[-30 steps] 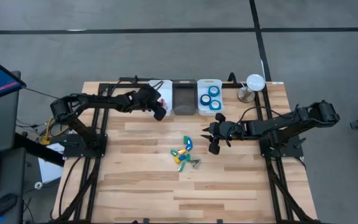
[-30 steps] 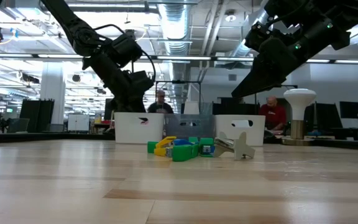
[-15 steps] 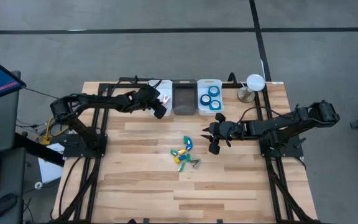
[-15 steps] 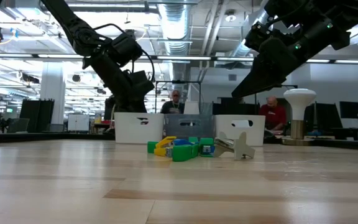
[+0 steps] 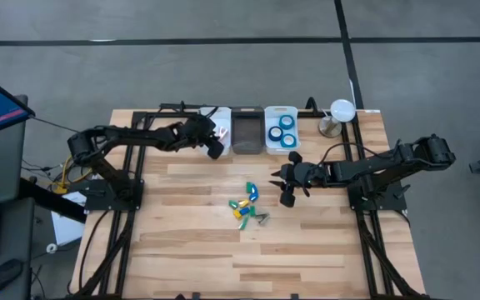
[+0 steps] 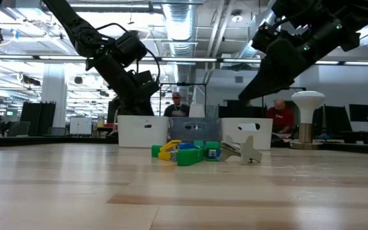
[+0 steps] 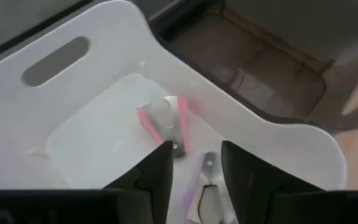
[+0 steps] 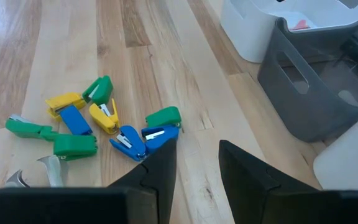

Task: Pick and place Stapler, Stapler remover, tape
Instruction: Put the gray stapler remover into the left white bin

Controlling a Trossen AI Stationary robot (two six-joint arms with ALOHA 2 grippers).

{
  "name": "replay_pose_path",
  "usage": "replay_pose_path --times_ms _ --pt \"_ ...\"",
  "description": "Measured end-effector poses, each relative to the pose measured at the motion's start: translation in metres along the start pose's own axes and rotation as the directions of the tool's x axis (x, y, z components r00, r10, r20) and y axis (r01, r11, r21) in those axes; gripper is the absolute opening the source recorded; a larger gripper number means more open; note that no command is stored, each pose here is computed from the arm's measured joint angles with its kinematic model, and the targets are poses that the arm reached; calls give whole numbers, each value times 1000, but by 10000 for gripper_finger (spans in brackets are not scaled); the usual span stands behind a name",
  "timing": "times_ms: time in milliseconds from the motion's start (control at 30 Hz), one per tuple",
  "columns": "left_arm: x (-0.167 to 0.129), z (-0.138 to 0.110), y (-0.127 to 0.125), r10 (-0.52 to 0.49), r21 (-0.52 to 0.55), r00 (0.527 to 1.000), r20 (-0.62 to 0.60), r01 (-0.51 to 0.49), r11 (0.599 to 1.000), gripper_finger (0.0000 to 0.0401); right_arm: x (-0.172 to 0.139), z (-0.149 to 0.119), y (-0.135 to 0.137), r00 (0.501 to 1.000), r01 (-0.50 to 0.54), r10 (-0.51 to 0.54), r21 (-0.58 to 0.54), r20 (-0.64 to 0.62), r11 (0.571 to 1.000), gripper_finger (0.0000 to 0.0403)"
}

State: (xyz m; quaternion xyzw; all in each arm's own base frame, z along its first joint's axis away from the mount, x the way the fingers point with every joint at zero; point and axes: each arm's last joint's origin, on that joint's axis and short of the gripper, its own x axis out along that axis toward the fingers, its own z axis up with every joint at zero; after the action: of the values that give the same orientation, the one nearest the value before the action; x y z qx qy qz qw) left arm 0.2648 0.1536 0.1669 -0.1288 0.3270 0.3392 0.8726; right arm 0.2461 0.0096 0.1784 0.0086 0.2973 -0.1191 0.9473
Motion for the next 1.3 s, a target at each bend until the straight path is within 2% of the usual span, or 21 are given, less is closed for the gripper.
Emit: replay_pose_path --times_ms 100,200,367,500,667,800,1000,1300 --pt "-2 0 -9 -23 41 1000 17 22 999 127 0 -1 2 998 -59 59 -4 -17 998 112" --pt "-5 -1 -22 -42 94 999 31 38 995 127 0 -3 5 986 -164 162 -39 -42 986 112" --pt "-21 -1 -51 -80 182 994 80 64 981 127 -4 -4 16 939 -343 338 -130 -64 930 111" --pt "-42 -2 -77 -145 234 982 124 113 966 127 -8 -6 30 913 -408 402 -226 -73 885 106" --pt "-69 -9 -111 -284 284 941 184 225 932 127 11 -16 53 889 -448 453 -321 -62 834 101" --pt "-84 -24 -135 -405 298 872 273 324 898 127 32 -33 63 880 -471 458 -341 -123 814 100" --pt "-95 -47 -146 -503 323 795 339 404 856 127 49 -29 65 826 -562 542 -303 -157 769 100" --pt "-96 -66 -142 -526 300 779 343 440 847 127 56 -29 66 811 -585 556 -267 -183 766 100"
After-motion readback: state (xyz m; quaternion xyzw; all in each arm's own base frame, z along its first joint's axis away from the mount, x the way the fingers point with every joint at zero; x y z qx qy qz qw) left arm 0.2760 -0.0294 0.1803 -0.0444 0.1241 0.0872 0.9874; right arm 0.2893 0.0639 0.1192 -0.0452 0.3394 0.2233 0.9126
